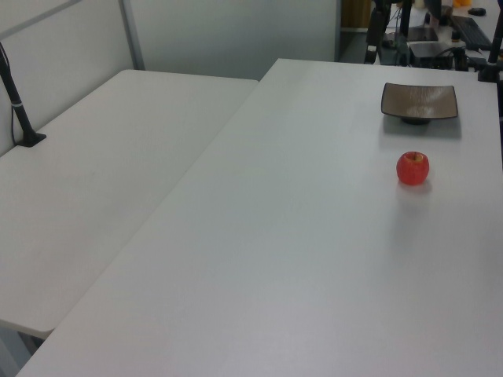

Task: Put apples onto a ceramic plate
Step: 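Move the open gripper down toward the red apple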

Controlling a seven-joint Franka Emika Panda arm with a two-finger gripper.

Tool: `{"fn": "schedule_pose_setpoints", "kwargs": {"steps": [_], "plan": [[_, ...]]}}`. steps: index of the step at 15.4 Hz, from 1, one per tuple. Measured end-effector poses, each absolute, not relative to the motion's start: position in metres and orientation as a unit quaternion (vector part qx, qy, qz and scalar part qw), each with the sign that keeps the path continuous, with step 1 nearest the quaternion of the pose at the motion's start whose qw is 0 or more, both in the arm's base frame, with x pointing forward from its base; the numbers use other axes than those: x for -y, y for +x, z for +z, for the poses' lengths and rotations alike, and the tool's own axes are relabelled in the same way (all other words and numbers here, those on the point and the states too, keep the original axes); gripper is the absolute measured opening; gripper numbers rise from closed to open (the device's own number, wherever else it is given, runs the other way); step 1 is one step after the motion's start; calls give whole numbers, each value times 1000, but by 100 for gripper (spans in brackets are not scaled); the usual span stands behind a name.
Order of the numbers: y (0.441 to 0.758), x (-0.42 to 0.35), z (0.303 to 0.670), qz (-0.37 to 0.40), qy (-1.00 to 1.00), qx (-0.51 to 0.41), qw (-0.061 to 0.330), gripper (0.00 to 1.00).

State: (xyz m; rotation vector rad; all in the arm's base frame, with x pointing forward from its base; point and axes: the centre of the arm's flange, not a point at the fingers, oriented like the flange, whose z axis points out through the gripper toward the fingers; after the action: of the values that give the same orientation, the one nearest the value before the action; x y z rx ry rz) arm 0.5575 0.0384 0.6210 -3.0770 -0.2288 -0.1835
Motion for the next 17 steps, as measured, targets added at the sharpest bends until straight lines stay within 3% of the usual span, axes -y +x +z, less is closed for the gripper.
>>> {"fn": "schedule_pose_setpoints", "kwargs": {"steps": [17], "plan": [[544,-44,627,-37,-995,84,27,100]]}}
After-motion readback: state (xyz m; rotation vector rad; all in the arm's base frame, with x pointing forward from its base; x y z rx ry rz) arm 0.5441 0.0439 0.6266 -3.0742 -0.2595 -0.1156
